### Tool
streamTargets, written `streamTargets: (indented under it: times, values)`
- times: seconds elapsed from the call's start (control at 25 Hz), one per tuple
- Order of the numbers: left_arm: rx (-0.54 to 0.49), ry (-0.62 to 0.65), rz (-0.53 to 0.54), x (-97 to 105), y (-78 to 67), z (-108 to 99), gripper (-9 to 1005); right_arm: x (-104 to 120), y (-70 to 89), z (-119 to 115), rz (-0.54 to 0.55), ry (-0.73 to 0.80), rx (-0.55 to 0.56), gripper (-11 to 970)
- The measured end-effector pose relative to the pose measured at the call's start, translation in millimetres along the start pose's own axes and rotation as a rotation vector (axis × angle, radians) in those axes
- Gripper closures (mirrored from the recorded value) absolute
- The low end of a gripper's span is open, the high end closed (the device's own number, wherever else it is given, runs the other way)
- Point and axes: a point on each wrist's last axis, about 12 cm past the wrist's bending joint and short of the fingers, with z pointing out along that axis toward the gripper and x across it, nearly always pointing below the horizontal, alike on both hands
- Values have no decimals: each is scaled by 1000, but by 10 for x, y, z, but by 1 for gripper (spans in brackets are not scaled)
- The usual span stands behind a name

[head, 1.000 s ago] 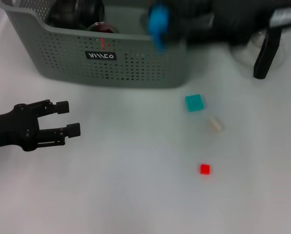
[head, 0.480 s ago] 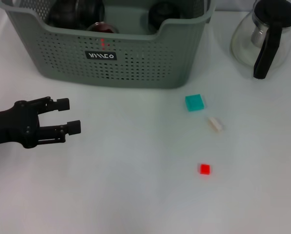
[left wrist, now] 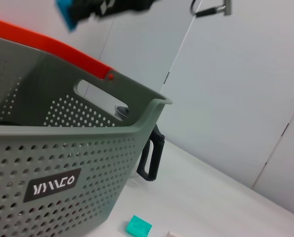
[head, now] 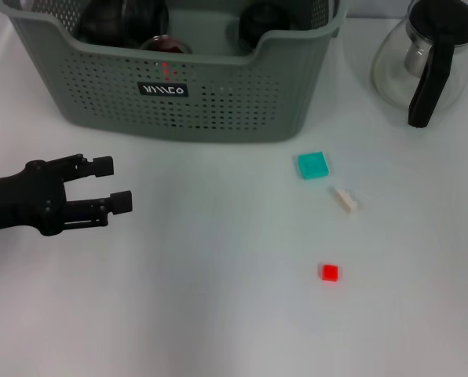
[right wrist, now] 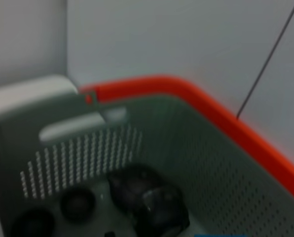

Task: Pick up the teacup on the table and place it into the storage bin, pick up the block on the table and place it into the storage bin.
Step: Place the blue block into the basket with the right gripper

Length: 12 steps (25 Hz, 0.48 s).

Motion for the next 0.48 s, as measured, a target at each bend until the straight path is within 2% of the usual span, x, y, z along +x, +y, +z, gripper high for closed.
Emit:
streamTargets:
  times: [0.08, 0.24, 0.36, 0.48]
  values:
    - [-2, 0, 0, 0, 3, 1, 136, 36, 18, 81, -6, 8, 14, 533]
    - [-3, 1, 1, -4, 7, 4, 136, 47, 21, 94, 24, -23, -2, 533]
    - [-1, 1, 5, -22, 14, 18, 136, 30, 2, 56, 29, -50, -1, 512]
    - [1, 0, 7, -30, 17, 29, 136, 15, -65, -84, 75, -159, -8, 481]
